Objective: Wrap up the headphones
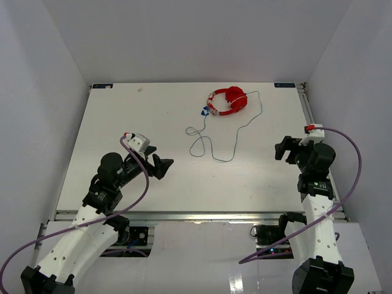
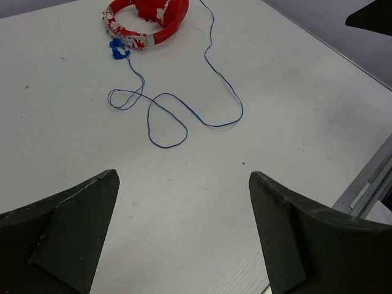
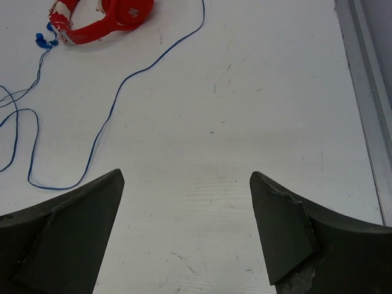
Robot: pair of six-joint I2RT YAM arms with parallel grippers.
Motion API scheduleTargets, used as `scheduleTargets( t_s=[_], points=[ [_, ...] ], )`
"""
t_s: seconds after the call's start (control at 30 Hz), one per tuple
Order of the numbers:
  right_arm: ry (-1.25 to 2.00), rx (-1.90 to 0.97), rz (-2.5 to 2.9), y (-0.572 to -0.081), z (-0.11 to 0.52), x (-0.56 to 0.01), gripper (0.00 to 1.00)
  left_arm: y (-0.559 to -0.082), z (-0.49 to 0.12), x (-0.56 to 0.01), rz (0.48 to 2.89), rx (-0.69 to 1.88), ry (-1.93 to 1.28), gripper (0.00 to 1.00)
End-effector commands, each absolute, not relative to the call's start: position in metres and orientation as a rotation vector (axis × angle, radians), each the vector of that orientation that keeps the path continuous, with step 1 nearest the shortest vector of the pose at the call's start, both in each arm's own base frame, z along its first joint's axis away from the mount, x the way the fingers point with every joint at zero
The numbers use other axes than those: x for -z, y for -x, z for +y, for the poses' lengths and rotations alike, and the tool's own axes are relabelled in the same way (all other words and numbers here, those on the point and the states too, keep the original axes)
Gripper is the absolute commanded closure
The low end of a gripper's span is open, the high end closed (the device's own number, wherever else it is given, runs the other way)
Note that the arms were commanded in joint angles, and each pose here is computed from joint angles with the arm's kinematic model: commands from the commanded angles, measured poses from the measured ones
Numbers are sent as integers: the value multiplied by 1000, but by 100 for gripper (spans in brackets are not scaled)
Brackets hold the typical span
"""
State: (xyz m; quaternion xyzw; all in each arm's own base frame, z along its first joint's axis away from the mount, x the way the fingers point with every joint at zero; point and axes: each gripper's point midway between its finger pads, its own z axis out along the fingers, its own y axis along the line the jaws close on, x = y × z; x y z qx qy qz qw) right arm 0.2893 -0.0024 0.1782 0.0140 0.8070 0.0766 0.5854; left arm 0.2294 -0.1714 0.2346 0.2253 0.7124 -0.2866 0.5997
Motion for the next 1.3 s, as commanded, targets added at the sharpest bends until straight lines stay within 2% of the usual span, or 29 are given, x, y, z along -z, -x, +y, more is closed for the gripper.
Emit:
scheduleTargets(
  t_s=[0.0,0.07,0.13,0.23,0.3,0.43,0.5,0.67,0.8,0.87,0.97,1.07,1.1,1.17,1.23,1.27],
  points=[
    [215,-260,1821,-285,24,-191,10,-228,-173,-241,1629,673,-534,2],
    [739,-323,1729,-262,62,-172,10,-227,-174,-240,1627,683,-541,2],
    [1045,-489,1551,-236,97,-166,8,-227,-176,-239,1633,690,-545,2],
    [1181,-459,1521,-245,105,-163,3,-228,-177,-236,1644,694,-548,2],
    [1290,-391,1517,-260,113,-165,3,-227,-177,-234,1649,697,-553,2],
    [1493,-317,1480,-298,139,-162,20,-229,-177,-232,1658,693,-550,2],
    [1539,-343,1457,-317,149,-157,22,-230,-176,-230,1666,685,-545,2],
    [1578,-314,1369,-374,164,-165,17,-233,-177,-226,1690,689,-533,2],
    [1603,-352,1363,-395,174,-155,14,-240,-181,-226,1716,720,-483,2],
    [1583,-369,1371,-409,181,-160,12,-260,-192,-227,1774,828,-295,3],
    [1506,-418,1432,-417,185,-162,12,-295,-225,-217,1961,1015,-123,16],
    [1370,-444,1566,-420,178,-171,10,-352,-267,-172,2272,1147,101,26],
    [1287,-470,1636,-419,173,-176,10,-389,-287,-197,2251,1193,124,27],
    [1177,-537,1691,-407,167,-190,9,-426,-300,-195,2283,1156,177,27],
    [1049,-662,1768,-380,155,-189,9,-463,-304,-149,2427,1018,292,26],
    [1024,-662,1752,-368,151,-200,8,-494,-311,-180,2352,1003,289,25]
  ],
)
